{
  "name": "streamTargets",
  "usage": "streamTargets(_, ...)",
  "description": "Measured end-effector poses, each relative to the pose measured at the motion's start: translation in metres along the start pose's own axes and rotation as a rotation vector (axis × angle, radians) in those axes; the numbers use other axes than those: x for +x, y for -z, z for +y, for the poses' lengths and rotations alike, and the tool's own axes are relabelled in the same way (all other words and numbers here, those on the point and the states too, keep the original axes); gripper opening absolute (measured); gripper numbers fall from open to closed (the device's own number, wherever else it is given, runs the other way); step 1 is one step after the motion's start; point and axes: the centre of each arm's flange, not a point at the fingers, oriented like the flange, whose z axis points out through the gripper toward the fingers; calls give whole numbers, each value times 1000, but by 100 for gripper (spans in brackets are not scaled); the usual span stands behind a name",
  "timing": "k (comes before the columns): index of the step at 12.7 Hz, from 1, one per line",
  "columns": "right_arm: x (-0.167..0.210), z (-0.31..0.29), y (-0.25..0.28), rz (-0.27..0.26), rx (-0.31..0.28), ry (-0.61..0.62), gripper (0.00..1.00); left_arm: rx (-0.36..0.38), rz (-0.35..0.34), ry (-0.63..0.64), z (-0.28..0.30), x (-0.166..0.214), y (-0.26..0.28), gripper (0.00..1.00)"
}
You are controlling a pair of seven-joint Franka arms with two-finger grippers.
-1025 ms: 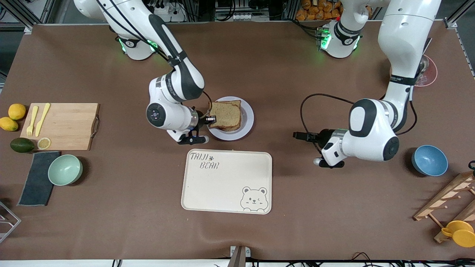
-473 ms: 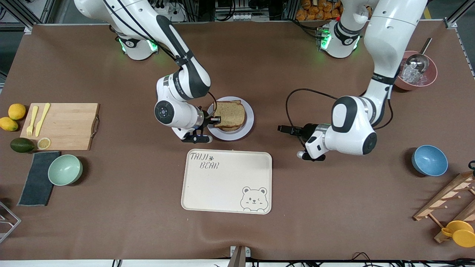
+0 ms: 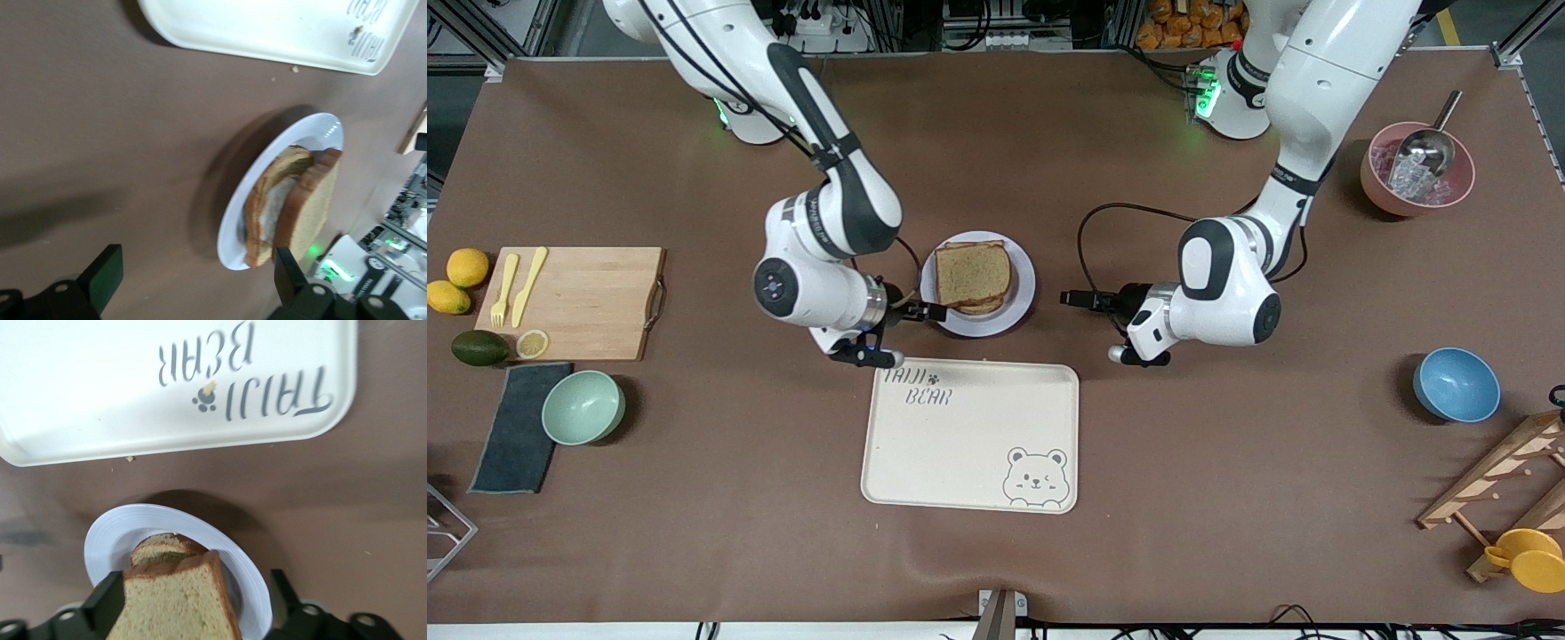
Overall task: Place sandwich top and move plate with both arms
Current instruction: 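Open the right gripper on the bread while the left gripper approaches, then withdraw the right gripper while the left gripper reaches the plate rim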
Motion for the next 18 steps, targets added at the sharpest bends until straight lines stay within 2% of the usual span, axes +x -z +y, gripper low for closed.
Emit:
streamTargets(2,16,20,41,-21,-13,-16,100,7,9,-3,4,-4,-13,100)
streamTargets(3,21,32,65,-15,-23,-39,100,12,10,-7,2,-8,-21,100)
streamTargets(5,26,63,110,-13,-41,-91,100,-47,11,-21,-8,-17,-36,100)
streamTargets(7,28,97,148,-36,-31,-143,100,-114,36,-47,-21,-24,-47,100)
streamTargets(8,29,117,164,-47,-38,-166,100,-123,48,-56,-24,-28,-53,100)
streamTargets(11,31,177,204,-49,-111,-207,100,-120,63,-57,-19,-37,-69,100)
streamTargets(13,31,205,224,-54,-119,-196,100,-137,75,-43,-13,-40,-77,100)
streamTargets(16,26,221,266,9,-144,-185,100,-138,86,-41,-9,-44,-84,100)
streamTargets(18,13,222,299,59,-130,-173,100,-184,111,-37,-10,-44,-86,100)
